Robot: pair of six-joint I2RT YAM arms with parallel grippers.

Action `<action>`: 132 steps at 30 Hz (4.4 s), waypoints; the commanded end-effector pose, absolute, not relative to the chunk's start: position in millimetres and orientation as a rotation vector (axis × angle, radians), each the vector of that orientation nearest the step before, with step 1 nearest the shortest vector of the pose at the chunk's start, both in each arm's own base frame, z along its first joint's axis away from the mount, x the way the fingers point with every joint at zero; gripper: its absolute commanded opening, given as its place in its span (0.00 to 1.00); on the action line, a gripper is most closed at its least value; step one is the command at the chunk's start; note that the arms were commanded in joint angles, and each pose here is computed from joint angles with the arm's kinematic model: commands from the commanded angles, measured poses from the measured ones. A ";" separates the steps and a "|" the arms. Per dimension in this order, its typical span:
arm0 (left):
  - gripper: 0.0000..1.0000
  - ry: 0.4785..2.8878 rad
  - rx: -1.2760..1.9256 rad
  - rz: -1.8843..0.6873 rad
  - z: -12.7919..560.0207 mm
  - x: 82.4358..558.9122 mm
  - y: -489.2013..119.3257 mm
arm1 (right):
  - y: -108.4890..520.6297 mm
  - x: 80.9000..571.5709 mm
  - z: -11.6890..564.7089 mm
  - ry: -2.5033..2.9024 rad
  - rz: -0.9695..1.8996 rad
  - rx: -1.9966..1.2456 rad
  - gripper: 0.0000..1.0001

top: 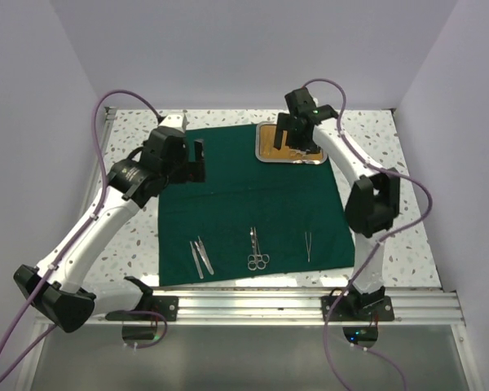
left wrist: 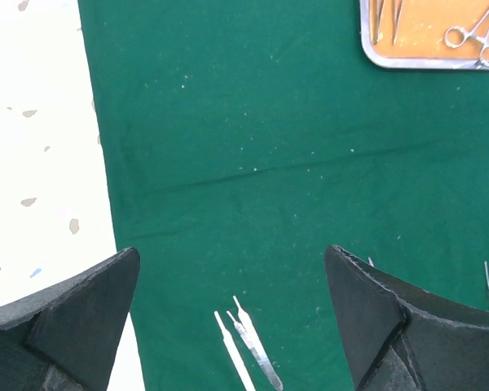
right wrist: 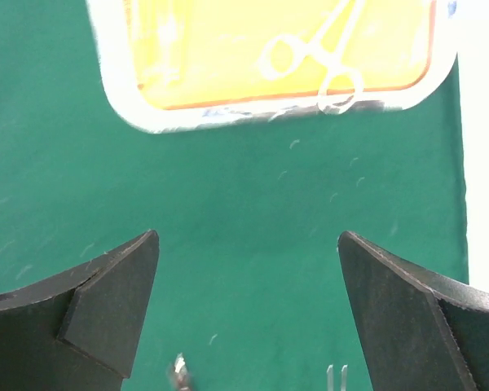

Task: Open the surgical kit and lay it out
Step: Pick up the medical item from the container, then place the medical item in the surgical kit, then pick up the medical item from the container.

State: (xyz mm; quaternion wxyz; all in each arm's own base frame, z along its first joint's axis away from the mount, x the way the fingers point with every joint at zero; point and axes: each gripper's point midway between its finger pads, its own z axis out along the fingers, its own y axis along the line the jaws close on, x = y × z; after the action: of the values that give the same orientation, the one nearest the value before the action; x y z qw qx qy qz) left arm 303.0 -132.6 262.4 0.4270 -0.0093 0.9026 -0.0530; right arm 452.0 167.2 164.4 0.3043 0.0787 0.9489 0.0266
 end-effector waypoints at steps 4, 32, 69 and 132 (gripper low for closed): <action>1.00 2.225 -0.049 -0.119 274.3 294.2 -120.2 | 140.3 513.1 139.9 2.532 -0.110 0.207 0.94; 1.00 2.259 -0.009 0.069 255.7 296.9 -99.2 | 106.3 595.7 39.8 2.484 0.061 0.573 0.80; 1.00 2.250 0.007 0.130 257.9 306.5 -95.4 | 102.8 591.0 80.0 2.439 0.083 0.530 0.00; 1.00 2.211 -0.065 -0.126 284.6 307.5 -126.8 | 233.8 274.6 193.0 2.508 0.279 -0.085 0.99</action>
State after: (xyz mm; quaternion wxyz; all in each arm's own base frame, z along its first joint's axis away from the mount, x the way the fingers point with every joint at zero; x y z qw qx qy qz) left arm 301.3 -126.3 269.0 0.4237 -0.0211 0.9046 -0.0413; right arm 241.8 263.4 142.1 0.2305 -0.0363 0.9614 0.1455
